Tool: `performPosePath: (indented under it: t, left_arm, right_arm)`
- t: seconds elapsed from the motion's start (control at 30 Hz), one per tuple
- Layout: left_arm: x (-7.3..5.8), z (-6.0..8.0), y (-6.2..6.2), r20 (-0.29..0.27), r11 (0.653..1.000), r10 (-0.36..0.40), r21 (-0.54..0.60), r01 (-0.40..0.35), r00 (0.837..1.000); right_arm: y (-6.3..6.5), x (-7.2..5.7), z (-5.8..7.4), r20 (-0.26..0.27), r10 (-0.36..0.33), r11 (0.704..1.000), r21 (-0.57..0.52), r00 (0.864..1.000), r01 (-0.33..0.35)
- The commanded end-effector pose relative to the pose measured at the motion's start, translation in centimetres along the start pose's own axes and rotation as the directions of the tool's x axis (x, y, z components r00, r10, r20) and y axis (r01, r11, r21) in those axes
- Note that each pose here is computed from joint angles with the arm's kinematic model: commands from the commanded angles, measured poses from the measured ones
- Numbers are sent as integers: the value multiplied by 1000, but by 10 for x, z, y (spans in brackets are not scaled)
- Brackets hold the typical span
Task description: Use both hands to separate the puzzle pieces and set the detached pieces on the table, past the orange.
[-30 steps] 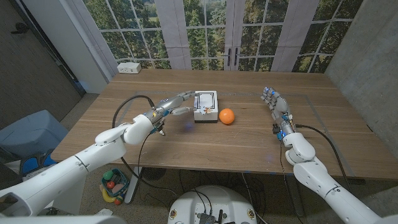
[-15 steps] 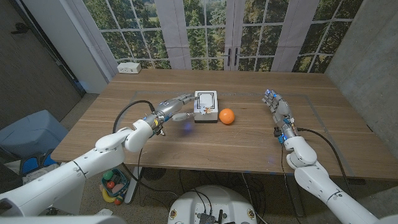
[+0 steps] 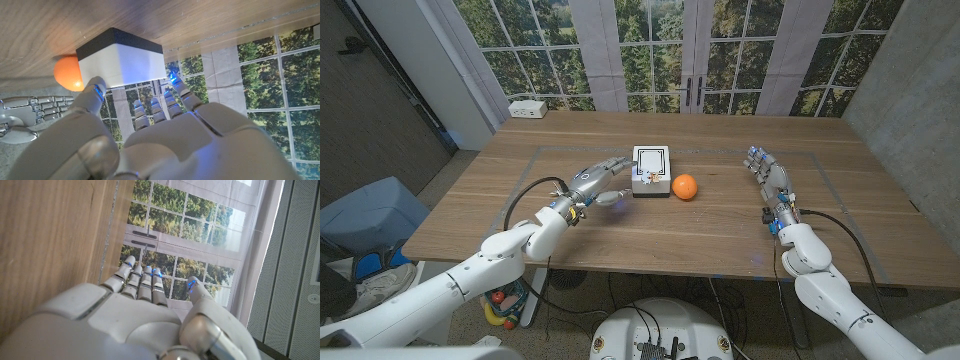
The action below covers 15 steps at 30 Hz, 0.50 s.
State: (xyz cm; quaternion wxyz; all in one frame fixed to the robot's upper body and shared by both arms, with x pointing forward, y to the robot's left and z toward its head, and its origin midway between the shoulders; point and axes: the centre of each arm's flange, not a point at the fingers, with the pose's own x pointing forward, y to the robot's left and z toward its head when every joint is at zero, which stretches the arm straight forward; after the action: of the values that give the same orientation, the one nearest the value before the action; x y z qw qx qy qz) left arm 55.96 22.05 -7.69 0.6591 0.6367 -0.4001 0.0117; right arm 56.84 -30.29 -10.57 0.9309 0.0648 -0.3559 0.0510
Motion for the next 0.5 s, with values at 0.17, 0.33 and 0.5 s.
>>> performPosePath:
  t: [0.17, 0.33, 0.5]
  left_arm:
    - [0, 4, -22, 11, 997, 81, -17, -80, 997]
    - [7, 8, -23, 26, 994, 107, -32, -106, 994]
    - [12, 14, -24, 37, 990, 137, -42, -135, 990]
  right_arm:
    - [0, -2, 1, 5, -15, 1000, -8, 1000, 15]
    - [-3, -4, 2, 7, -19, 1000, -16, 1000, 20]
    - [-6, -6, 1, 5, -28, 1000, -10, 1000, 28]
